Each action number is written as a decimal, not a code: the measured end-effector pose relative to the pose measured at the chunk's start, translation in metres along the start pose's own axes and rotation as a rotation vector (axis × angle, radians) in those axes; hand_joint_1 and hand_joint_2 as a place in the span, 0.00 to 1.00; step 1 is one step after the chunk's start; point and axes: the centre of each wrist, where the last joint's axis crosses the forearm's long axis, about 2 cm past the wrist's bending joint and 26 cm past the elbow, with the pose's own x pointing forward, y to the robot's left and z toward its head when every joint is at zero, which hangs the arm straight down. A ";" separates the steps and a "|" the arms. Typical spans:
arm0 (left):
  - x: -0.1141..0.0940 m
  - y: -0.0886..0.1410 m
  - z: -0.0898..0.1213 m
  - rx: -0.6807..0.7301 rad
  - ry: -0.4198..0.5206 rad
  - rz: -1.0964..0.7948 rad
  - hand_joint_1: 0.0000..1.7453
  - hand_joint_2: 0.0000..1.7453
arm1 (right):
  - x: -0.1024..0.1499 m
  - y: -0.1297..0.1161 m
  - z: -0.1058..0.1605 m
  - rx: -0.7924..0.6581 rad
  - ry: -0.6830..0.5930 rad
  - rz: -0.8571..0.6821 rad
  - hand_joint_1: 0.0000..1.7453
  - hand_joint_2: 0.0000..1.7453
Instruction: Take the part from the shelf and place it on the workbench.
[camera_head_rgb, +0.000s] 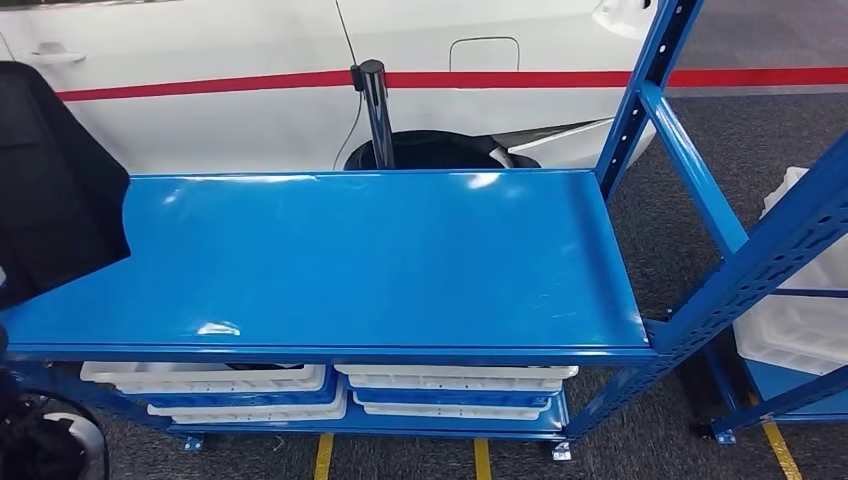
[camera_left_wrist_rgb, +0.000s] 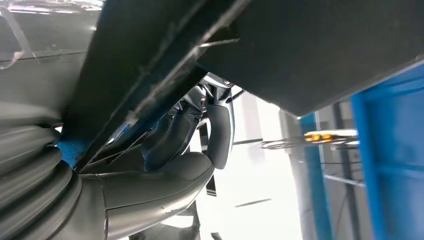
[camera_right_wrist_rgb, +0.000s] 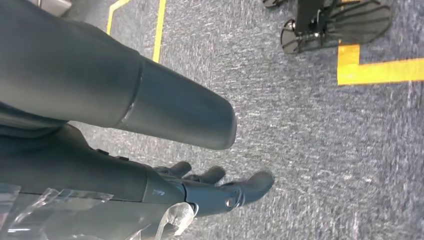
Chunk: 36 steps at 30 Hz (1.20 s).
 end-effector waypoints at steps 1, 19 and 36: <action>0.001 0.000 0.000 -0.001 -0.001 0.001 1.00 1.00 | 0.000 0.000 0.000 -0.001 0.000 -0.001 0.00 0.00; 0.004 -0.005 0.003 0.000 -0.003 0.006 1.00 1.00 | 0.000 -0.005 0.001 0.000 -0.003 -0.002 0.00 0.00; 0.005 -0.007 0.001 -0.002 -0.001 0.003 1.00 1.00 | 0.000 -0.008 0.001 -0.003 -0.062 -0.013 0.00 0.00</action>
